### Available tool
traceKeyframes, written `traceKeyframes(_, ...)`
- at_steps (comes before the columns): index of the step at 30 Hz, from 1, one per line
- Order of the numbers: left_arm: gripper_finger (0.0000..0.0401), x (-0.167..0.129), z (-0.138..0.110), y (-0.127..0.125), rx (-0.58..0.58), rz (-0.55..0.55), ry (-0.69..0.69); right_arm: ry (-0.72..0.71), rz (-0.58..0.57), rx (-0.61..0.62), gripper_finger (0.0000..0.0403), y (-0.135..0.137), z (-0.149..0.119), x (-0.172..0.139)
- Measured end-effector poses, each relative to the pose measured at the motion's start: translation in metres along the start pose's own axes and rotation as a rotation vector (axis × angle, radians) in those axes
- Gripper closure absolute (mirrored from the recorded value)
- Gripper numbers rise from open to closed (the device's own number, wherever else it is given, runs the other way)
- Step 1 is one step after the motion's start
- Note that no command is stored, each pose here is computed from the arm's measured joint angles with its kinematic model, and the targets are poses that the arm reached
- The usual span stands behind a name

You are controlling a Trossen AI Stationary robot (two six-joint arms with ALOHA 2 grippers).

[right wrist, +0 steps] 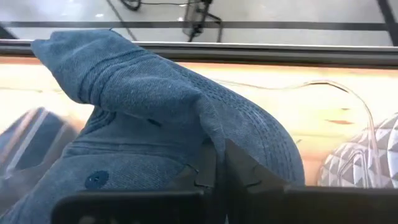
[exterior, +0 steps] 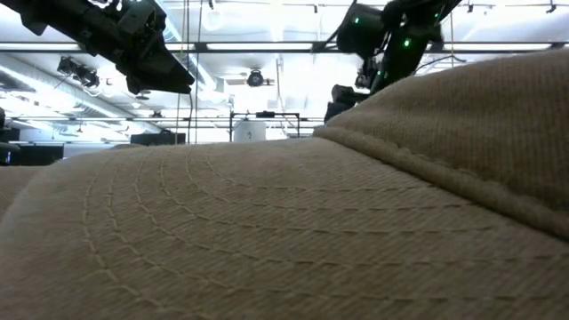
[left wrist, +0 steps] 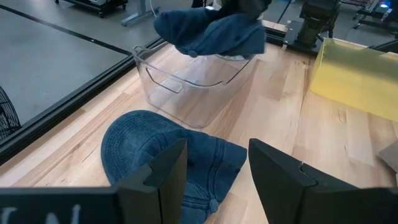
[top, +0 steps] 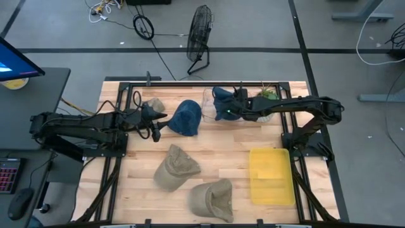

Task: Pick & Place hat
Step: Put the right blue cap into the transparent bin, then put the blue cap into the transparent bin

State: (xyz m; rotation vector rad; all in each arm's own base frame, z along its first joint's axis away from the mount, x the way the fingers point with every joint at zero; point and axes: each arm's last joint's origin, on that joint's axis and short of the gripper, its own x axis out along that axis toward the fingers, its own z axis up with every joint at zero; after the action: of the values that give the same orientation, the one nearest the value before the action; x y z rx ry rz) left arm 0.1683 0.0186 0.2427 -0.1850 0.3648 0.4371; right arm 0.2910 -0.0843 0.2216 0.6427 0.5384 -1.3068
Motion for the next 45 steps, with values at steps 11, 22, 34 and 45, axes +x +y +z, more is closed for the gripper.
traceKeyframes(11, 0.0224, 0.0, 0.0, 0.0, 0.0, 0.0, 0.0, 0.043, -0.1, -0.039, 0.0389, 0.003, -0.015, 0.036)
traceKeyframes(22, 0.0224, 0.0, 0.0, 0.0, -0.012, 0.0, 0.001, 0.038, -0.096, -0.135, 0.031, 0.002, -0.009, 0.039)
traceKeyframes(34, 0.0224, 0.0, -0.002, 0.0, -0.046, 0.004, 0.015, -0.05, 0.049, -0.356, 0.0253, -0.005, 0.021, -0.006)
traceKeyframes(45, 0.0224, 0.0, -0.002, 0.0, -0.046, 0.005, 0.015, -0.101, 0.389, -0.551, 0.0252, 0.016, 0.03, -0.025)
